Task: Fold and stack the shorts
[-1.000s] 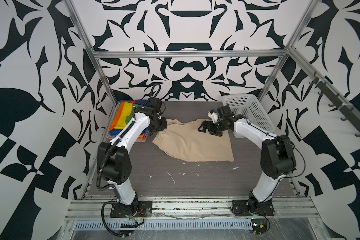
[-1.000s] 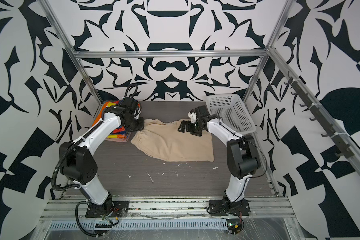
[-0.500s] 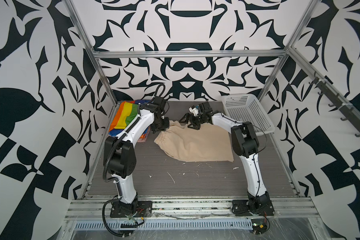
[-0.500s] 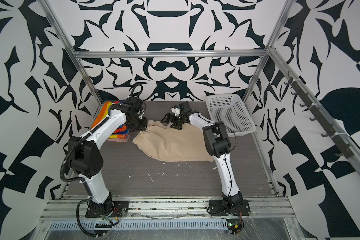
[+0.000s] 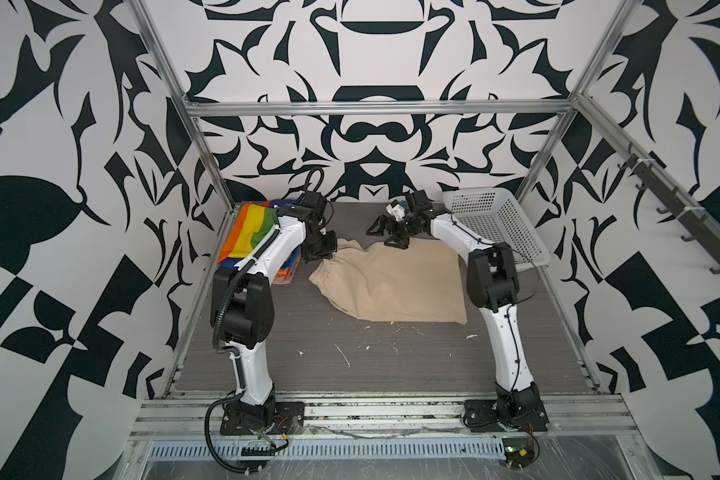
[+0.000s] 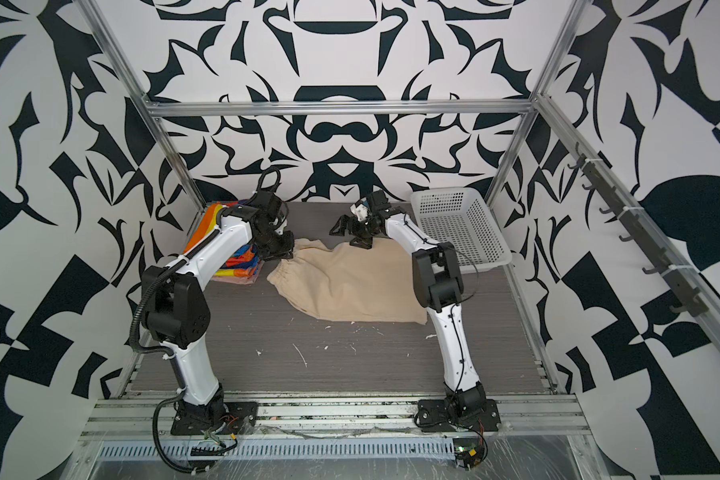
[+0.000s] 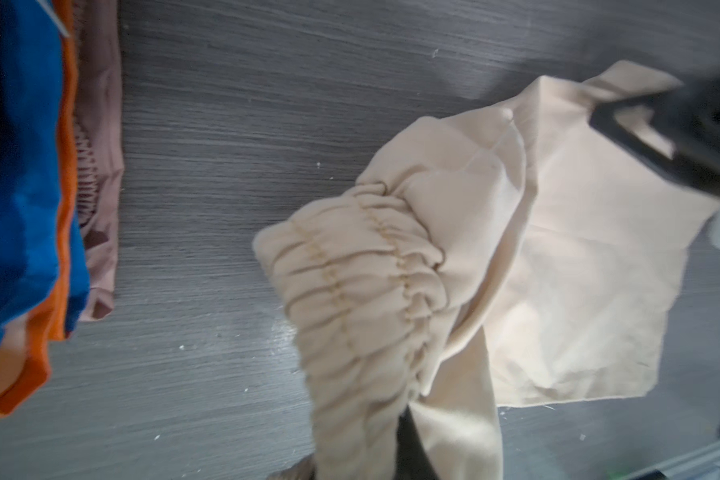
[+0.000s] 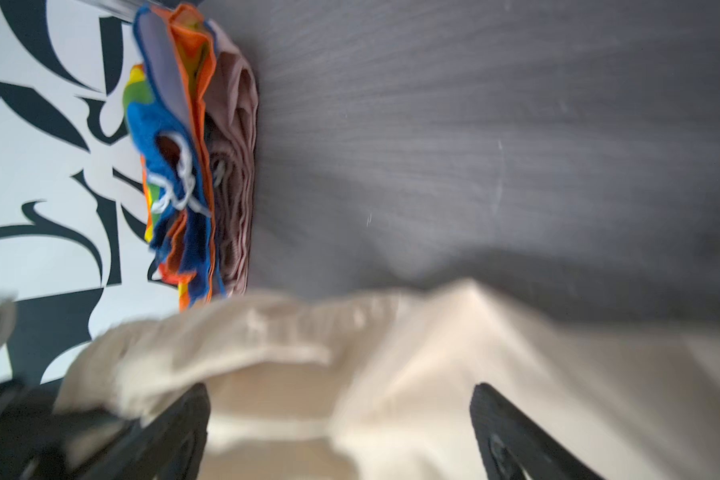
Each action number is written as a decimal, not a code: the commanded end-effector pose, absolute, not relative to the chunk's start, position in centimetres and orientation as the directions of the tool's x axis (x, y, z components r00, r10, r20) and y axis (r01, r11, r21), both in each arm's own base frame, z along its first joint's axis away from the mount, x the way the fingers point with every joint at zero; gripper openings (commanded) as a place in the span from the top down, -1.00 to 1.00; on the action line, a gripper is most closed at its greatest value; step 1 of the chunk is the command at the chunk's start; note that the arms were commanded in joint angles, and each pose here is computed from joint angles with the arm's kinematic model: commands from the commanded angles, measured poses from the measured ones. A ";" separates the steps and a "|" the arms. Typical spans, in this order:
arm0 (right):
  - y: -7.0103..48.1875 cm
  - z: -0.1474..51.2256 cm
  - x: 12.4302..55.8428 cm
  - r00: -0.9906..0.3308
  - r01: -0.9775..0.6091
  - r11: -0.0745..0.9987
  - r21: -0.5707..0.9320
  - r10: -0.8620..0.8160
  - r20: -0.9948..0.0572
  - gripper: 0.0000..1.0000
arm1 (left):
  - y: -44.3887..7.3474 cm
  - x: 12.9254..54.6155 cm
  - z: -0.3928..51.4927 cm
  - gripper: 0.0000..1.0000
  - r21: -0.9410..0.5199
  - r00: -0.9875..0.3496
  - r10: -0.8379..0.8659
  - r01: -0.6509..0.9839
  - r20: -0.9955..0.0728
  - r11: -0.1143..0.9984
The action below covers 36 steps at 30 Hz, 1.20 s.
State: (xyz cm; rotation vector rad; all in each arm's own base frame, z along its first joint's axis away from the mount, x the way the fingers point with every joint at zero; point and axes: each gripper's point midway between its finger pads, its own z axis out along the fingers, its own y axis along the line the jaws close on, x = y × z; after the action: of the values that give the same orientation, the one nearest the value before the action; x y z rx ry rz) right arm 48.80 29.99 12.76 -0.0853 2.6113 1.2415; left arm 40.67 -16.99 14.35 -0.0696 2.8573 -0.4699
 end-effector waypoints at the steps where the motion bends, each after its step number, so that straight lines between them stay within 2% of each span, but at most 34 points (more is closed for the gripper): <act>1: 29.4 17.5 44.4 -0.943 -0.248 0.622 0.743 0.020 -0.332 -1.00 | -17.9 41.0 15.0 1.00 -0.403 -0.967 -0.123 -0.024 -0.223 0.915; 8: 29.4 13.2 34.9 -0.959 -0.268 0.664 0.699 -0.110 -0.263 -1.00 | -17.9 41.1 14.9 1.00 -0.429 -0.963 -0.152 -0.043 -0.221 0.902; 16: 30.8 8.9 28.9 -0.948 -0.312 0.693 0.650 -0.275 -0.163 -1.00 | -17.2 40.7 14.5 1.00 -0.429 -0.962 -0.172 -0.066 -0.213 0.901; 27: 29.6 4.4 27.4 -0.950 -0.285 0.759 0.585 -0.306 -0.067 -1.00 | -15.7 40.4 14.3 1.00 -0.430 -0.959 -0.195 -0.090 -0.206 0.898; 32: 30.0 8.3 28.4 -0.940 -0.336 0.738 0.586 -0.305 -0.156 -1.00 | -14.2 39.8 14.4 1.00 -0.407 -0.961 -0.193 -0.099 -0.198 0.908; 36: 27.8 11.3 30.5 -0.926 -0.373 0.788 0.490 -0.285 -0.246 -1.00 | -12.3 39.3 14.9 1.00 -0.343 -0.965 -0.170 -0.093 -0.201 0.935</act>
State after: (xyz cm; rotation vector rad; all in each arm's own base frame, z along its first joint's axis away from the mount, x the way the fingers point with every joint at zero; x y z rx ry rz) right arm 28.27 29.17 6.89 -0.5017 2.9338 0.9346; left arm 40.60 -13.78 13.38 -0.2273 2.8463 -0.5598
